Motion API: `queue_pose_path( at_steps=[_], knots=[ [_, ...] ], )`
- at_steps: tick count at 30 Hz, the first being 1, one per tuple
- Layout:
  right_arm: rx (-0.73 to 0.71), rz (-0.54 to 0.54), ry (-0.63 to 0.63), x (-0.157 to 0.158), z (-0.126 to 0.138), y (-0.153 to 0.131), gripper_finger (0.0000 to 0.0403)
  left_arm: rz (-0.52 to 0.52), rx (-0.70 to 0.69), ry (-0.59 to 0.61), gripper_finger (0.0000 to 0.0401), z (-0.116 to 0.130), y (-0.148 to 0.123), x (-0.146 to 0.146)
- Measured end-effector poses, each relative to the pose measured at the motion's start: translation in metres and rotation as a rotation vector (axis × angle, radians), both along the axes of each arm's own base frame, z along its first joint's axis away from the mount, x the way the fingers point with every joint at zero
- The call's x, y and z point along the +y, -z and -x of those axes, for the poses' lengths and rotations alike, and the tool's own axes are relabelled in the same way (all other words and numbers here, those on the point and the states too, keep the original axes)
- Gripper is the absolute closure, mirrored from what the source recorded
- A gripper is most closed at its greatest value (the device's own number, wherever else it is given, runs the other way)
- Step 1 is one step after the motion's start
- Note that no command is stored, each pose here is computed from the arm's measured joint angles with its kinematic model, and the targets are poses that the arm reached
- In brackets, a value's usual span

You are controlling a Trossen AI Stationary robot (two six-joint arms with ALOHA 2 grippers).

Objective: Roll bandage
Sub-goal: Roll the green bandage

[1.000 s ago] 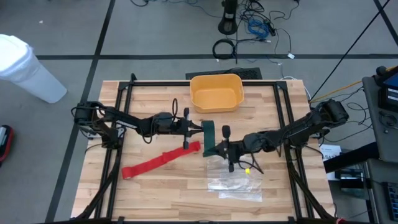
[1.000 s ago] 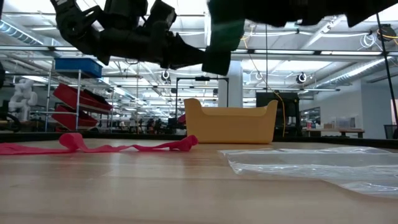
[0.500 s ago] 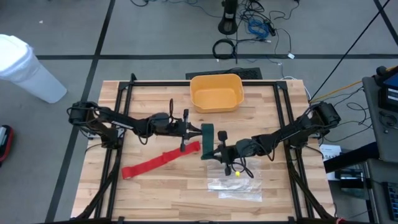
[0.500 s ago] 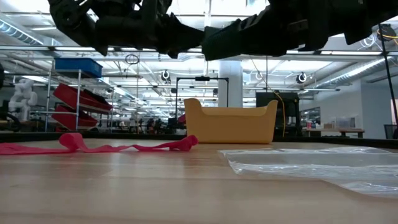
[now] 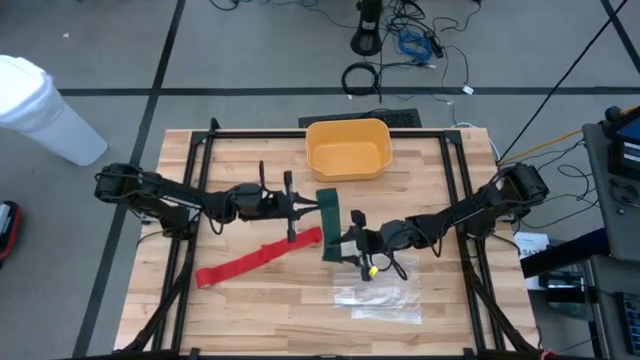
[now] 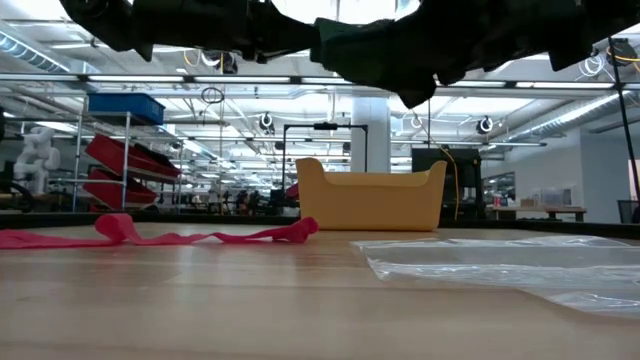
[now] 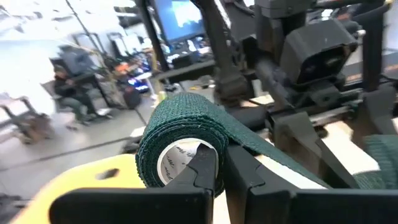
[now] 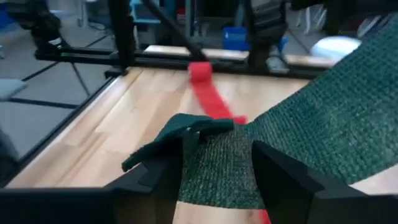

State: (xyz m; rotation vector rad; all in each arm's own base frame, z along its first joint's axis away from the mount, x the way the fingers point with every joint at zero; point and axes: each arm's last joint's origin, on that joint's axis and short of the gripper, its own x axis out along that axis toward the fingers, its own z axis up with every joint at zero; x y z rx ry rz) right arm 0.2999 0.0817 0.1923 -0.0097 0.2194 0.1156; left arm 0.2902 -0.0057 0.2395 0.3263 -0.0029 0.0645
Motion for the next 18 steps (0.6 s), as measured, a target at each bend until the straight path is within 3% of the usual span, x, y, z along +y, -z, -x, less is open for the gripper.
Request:
queue_pose_path(
  at_steps=[3,8,12,18],
  knots=[
    [-0.055,0.117,0.072,-0.003,-0.001,-0.005,0.0221,-0.027,-0.025,-0.007,0.0388,0.0,-0.003,0.0],
    [0.003,0.501,0.272,-0.011,0.001,-0.002,0.022,-0.074,-0.061,-0.008,0.0388,0.001,-0.008,0.0],
    [0.029,0.711,0.256,-0.009,0.002,-0.002,0.022,-0.08,-0.081,-0.003,0.0388,0.003,-0.012,0.001],
    [0.032,1.124,0.168,0.0,0.004,-0.006,0.022,-0.075,-0.081,0.04,0.0388,0.001,-0.016,0.003]
  ],
)
